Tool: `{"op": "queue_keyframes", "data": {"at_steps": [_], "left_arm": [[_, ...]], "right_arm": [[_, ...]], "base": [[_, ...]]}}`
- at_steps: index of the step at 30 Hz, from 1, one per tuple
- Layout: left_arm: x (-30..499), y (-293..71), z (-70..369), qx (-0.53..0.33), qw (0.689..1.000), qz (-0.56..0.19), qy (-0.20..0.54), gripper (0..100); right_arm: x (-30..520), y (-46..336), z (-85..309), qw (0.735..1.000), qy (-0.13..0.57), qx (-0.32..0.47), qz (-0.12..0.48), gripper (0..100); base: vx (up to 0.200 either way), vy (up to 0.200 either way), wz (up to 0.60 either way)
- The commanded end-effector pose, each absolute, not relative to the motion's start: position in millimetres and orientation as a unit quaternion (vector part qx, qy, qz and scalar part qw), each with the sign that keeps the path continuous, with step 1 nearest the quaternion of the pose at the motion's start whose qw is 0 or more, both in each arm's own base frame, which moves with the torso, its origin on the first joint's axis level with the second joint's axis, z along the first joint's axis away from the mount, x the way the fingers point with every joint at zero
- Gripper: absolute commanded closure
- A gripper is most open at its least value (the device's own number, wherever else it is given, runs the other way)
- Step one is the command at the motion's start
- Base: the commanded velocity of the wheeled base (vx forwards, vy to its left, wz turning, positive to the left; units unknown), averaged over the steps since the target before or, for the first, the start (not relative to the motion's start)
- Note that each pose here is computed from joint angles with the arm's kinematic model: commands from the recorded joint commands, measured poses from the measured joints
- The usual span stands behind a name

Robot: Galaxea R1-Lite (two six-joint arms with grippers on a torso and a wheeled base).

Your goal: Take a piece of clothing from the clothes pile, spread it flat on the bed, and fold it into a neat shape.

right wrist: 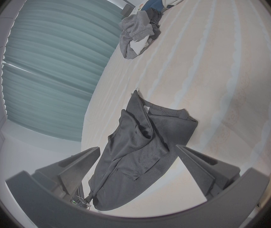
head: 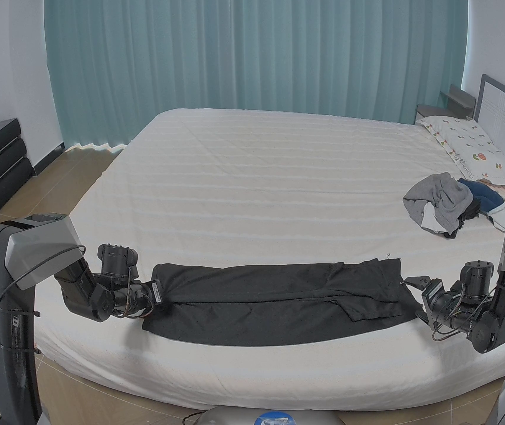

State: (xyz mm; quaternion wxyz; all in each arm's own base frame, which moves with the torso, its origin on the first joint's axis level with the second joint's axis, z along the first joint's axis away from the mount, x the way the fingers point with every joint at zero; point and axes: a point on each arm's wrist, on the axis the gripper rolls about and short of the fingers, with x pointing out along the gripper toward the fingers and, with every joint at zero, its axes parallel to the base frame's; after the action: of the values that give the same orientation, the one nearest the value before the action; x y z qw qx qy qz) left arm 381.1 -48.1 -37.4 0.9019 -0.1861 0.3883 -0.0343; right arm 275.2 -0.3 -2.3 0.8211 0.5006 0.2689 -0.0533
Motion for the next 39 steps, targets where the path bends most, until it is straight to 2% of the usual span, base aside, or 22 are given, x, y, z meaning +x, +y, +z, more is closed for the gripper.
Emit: {"op": "queue_keyframes", "data": {"at_steps": [1, 27, 39], "left_arm": [[381.7, -45.1, -28.6, -0.189, 0.906, -0.033, 0.377, 100], [381.4, 7.5, 10.1, -0.235, 0.915, 0.008, 0.327, 100], [380.9, 6.6, 6.8, -0.250, 0.910, 0.006, 0.331, 100]], "right_arm": [[275.5, -1.5, -0.6, 0.822, 0.265, 0.501, -0.053, 0], [277.8, -8.7, -1.8, 0.818, 0.262, 0.508, -0.055, 0], [278.5, -14.5, -4.2, 0.813, 0.266, 0.515, -0.052, 0]], "base": [[0.000, 0.000, 0.00], [0.000, 0.000, 0.00], [0.000, 0.000, 0.00]]}}
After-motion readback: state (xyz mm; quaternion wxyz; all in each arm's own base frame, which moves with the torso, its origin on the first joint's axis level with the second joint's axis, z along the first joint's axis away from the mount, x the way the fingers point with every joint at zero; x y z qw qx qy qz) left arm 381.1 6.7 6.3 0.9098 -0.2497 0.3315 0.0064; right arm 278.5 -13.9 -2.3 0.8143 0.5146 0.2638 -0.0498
